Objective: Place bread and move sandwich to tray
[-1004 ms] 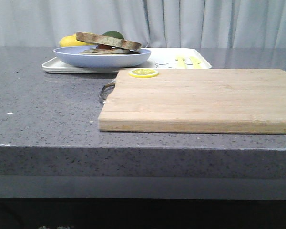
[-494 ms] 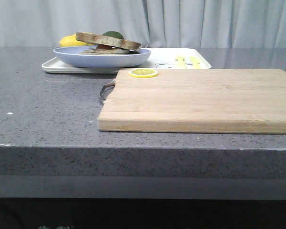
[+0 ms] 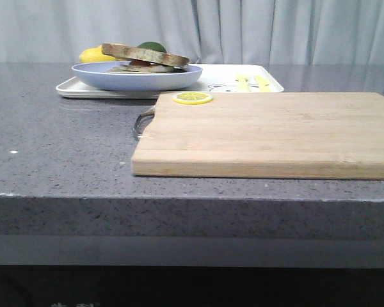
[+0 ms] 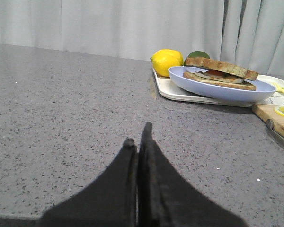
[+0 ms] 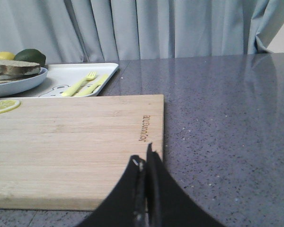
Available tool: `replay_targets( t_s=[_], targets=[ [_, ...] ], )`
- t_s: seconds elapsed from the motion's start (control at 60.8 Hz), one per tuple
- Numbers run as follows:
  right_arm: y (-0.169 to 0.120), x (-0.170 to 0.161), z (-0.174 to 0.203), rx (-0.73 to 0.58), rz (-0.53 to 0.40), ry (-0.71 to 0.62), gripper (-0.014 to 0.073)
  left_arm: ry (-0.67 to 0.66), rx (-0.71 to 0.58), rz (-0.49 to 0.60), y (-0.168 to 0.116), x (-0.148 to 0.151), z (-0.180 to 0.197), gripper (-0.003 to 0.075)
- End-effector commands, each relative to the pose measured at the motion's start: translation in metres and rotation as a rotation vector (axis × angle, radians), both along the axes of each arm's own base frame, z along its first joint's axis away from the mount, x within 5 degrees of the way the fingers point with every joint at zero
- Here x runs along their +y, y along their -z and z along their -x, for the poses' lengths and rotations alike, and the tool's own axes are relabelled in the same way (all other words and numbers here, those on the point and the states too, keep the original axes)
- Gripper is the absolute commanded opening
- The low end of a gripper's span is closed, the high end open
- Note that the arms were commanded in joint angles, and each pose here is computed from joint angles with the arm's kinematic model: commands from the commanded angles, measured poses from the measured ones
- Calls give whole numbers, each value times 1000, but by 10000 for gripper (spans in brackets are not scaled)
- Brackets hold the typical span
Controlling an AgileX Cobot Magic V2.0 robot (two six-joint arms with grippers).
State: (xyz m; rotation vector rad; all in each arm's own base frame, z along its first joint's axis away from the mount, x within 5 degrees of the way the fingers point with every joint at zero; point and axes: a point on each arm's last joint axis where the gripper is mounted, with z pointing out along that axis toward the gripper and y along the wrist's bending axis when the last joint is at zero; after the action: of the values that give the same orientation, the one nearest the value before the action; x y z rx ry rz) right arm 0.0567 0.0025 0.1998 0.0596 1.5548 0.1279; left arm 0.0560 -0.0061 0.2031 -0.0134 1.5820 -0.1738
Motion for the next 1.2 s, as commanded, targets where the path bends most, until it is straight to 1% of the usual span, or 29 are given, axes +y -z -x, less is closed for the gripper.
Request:
replay_targets(
  t_s=[0.0,0.198,0.346,0.494,0.626,1.185],
  targets=[
    [-10,-1,2,-110,-13,7,-68,-8,-103,19,-9,1,2,-20],
    [-10,-1,2,-110,-8,8,-68,-8,-103,19,-9,1,2,-20],
    [-10,-1,2,-111,14,22,-68,-8,-103,19,-9,1,2,-20],
    [-10,-3,2,-112,0,51,-68,-8,-103,19,-9,1,2,-20],
    [-10,-3,2,-112,21,53,-68,-8,-103,19,-9,1,2,-20],
    [-10,-3,2,-110,21,52,-68,-8,-103,19,-9,1,2,-20]
  ],
)
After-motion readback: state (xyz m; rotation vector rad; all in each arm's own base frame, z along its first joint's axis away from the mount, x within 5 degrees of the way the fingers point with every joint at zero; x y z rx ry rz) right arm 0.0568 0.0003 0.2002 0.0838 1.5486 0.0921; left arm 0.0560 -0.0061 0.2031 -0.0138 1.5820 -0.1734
